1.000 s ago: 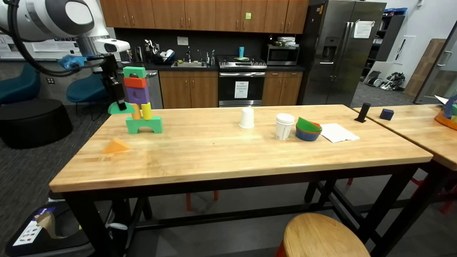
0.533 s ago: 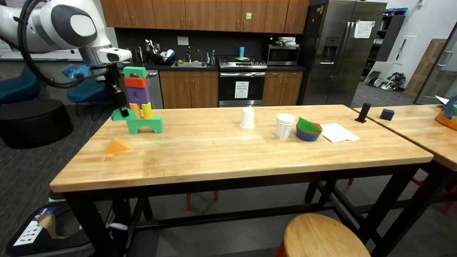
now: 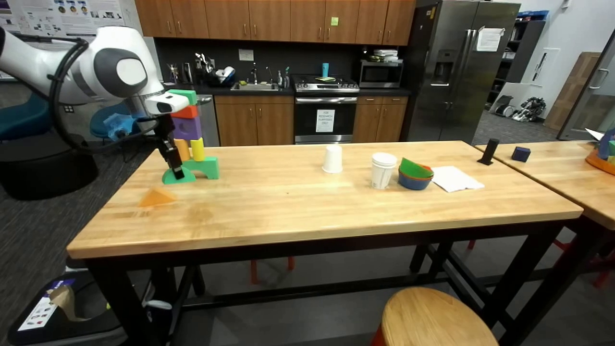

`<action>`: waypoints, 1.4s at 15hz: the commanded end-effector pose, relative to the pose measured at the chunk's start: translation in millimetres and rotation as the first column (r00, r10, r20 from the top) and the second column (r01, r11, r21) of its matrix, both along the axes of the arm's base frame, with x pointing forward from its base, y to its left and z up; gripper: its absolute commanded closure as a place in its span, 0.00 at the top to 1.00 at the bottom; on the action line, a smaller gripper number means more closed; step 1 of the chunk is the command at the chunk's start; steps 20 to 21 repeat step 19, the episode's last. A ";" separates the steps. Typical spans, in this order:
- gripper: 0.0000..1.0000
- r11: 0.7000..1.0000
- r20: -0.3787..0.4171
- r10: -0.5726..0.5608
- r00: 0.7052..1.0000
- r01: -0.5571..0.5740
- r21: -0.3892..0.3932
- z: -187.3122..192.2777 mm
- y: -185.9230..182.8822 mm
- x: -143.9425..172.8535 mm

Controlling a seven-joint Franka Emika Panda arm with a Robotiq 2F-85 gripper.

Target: Remove the top object from the stack and place it on the counter

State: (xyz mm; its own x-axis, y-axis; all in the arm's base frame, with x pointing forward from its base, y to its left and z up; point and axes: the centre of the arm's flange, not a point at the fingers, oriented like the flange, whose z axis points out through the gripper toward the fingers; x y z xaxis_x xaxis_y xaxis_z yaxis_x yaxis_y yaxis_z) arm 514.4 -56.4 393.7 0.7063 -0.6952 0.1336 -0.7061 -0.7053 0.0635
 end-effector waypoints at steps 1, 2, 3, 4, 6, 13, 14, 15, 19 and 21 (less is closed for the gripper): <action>0.17 0.998 0.020 -0.061 0.998 0.062 -0.012 -19.9 -12.4 4.7; 0.17 0.997 0.022 -0.076 0.997 0.077 -0.014 -25.1 -15.3 7.0; 0.17 0.996 0.024 -0.083 0.996 0.083 -0.014 -28.7 -17.1 8.7; 0.17 0.996 0.027 -0.088 0.996 0.088 -0.022 -31.4 -17.5 10.4; 0.17 0.996 0.024 -0.086 0.996 0.086 -0.021 -34.1 -17.3 12.0; 0.65 0.997 0.012 -0.071 0.997 0.071 -0.004 -33.8 -14.2 10.7; 0.67 0.997 0.012 -0.071 0.997 0.071 -0.004 -33.6 -14.2 10.8; 0.67 0.997 0.013 -0.071 0.997 0.071 -0.004 -33.5 -14.3 10.9; 0.67 0.997 0.013 -0.071 0.997 0.071 -0.004 -33.4 -14.3 10.9; 0.67 0.997 0.013 -0.071 0.997 0.071 -0.004 -33.4 -14.3 10.9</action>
